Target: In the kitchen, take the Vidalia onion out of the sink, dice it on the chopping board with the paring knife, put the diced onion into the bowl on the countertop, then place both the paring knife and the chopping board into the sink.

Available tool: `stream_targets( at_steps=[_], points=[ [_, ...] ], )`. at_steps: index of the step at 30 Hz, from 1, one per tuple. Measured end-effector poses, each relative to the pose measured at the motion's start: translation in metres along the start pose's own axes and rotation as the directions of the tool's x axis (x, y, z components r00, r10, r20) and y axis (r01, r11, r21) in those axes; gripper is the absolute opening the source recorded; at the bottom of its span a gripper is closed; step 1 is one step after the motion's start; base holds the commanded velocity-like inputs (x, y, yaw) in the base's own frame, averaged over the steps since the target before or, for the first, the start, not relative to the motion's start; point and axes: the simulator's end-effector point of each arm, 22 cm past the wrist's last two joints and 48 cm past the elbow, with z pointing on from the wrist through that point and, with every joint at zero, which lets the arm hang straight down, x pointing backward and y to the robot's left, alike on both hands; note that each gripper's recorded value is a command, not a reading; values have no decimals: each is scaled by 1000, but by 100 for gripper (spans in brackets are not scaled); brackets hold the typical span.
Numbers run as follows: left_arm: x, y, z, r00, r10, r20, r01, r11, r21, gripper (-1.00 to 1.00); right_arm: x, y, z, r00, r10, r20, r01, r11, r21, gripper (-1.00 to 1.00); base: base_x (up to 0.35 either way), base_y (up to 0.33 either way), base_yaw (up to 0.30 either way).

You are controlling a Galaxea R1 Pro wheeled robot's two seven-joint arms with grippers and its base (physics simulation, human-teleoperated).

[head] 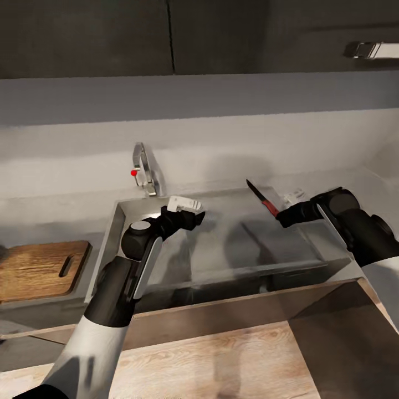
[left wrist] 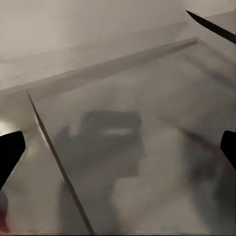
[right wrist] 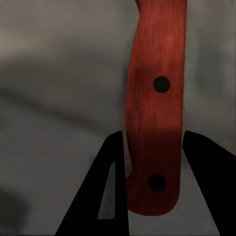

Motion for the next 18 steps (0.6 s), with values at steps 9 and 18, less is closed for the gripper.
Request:
stream_targets(
  at_steps=[9,18],
  points=[
    [0,0,0,1000,0,0,0,1000,0,100,0,0,0,1000,0,0,0,1000,0,-100,0,0,288],
    [0,0,0,1000,0,0,0,1000,0,100,0,0,0,1000,0,0,0,1000,0,-100,0,0,129]
  ],
)
